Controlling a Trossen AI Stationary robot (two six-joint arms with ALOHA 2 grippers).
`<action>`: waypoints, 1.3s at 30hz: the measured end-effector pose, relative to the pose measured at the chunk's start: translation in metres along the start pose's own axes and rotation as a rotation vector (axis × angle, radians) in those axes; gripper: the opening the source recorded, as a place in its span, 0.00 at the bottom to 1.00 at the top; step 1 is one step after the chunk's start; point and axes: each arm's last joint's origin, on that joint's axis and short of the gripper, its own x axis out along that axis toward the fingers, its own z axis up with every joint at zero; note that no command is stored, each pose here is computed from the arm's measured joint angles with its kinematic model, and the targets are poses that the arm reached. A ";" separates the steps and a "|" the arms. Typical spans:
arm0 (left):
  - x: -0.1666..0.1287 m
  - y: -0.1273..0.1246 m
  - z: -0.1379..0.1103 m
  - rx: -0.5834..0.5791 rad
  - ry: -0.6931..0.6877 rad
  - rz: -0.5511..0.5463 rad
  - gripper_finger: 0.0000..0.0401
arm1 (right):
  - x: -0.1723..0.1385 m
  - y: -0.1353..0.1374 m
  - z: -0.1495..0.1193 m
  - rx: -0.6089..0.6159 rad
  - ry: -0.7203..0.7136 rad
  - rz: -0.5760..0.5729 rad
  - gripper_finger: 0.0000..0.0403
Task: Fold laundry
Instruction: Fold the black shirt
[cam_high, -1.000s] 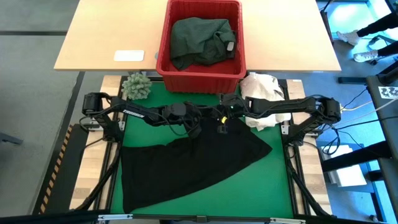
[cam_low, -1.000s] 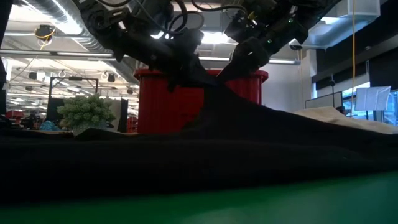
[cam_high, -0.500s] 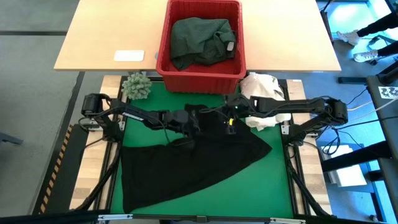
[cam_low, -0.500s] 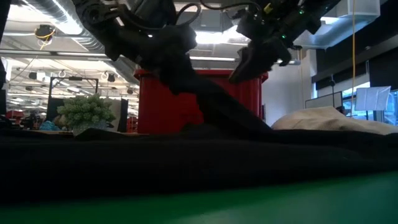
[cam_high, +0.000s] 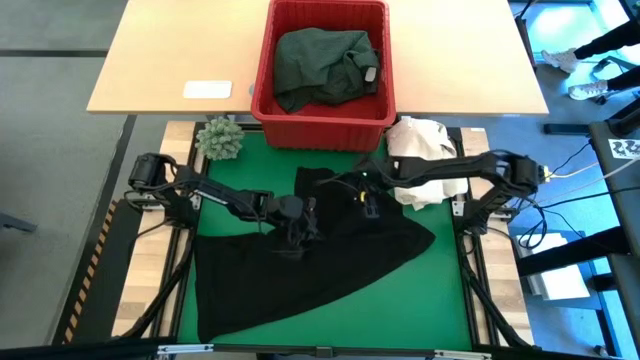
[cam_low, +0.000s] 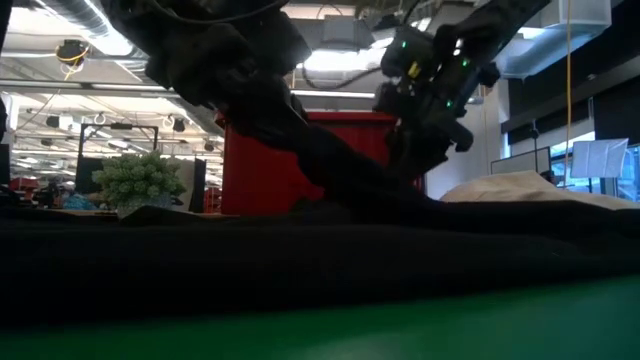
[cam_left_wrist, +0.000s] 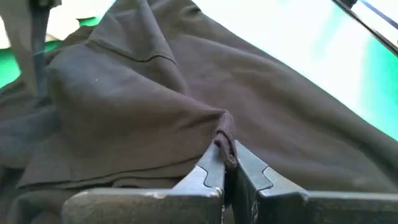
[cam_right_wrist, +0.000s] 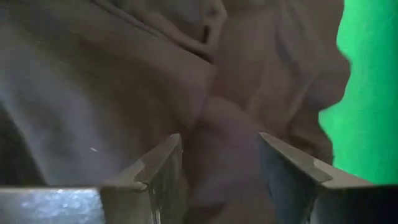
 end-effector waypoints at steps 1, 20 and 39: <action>0.000 -0.002 0.000 0.002 0.001 -0.003 0.00 | 0.001 -0.003 -0.002 0.013 0.004 0.012 0.51; 0.001 -0.006 -0.006 -0.022 0.059 -0.008 0.00 | 0.002 -0.014 -0.026 0.259 0.024 0.335 0.51; 0.000 -0.006 -0.006 -0.023 0.066 -0.007 0.00 | 0.031 -0.019 -0.030 0.282 0.060 0.331 0.32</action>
